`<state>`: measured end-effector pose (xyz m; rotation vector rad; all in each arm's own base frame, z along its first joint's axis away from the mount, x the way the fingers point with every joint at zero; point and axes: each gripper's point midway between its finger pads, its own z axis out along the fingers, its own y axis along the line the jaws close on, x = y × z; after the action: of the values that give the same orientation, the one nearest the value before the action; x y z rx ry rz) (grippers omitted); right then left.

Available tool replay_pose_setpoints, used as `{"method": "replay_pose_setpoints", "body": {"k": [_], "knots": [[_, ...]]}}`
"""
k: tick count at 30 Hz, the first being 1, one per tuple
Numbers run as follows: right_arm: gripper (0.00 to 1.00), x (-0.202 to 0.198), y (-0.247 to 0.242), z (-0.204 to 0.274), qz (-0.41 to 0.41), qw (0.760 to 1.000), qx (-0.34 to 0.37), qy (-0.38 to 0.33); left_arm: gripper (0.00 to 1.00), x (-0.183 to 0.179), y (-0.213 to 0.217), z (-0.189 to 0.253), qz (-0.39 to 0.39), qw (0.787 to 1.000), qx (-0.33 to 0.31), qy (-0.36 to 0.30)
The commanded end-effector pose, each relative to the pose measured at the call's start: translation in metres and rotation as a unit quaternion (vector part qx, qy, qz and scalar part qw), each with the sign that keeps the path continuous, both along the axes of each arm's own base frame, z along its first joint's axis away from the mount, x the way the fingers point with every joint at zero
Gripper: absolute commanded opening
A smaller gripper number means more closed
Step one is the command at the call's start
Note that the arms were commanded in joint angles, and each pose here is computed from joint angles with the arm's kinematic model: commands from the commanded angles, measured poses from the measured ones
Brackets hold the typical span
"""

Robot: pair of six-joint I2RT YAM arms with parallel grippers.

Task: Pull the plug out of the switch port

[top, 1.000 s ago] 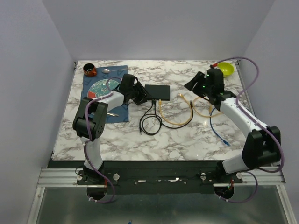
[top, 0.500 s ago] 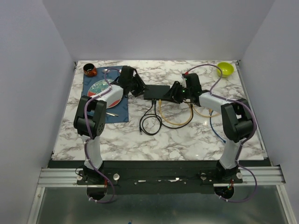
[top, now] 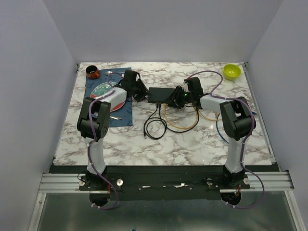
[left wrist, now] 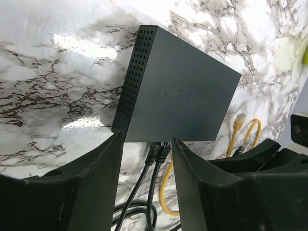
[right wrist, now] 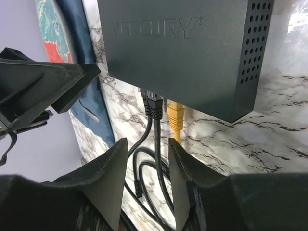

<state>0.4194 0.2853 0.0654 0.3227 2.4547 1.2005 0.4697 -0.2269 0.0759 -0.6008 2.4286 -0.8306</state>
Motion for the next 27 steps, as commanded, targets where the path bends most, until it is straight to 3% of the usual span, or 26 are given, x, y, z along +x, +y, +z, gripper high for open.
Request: {"method": "replay_pose_setpoints", "body": {"k": [1,7,14,20,27], "knots": [[0.49,0.003,0.011,0.003,0.0,1.0,0.022,0.008,0.54,0.008,-0.001,0.005,-0.004,1.0,0.0,-0.009],[0.5,0.004,0.009,-0.009,-0.027,0.999,0.017,0.027,0.54,0.012,-0.008,0.008,-0.015,1.0,-0.013,-0.011],[0.51,-0.002,-0.006,-0.03,-0.057,0.997,-0.037,0.047,0.54,0.023,-0.013,0.015,-0.027,0.999,-0.021,-0.016],[0.51,0.001,-0.011,-0.042,-0.068,0.993,-0.076,0.054,0.54,0.023,0.003,0.006,-0.003,1.0,0.003,-0.002],[0.51,0.007,-0.005,-0.047,-0.072,0.993,-0.068,0.064,0.53,0.013,0.014,-0.02,0.009,0.999,0.03,0.04]]}}
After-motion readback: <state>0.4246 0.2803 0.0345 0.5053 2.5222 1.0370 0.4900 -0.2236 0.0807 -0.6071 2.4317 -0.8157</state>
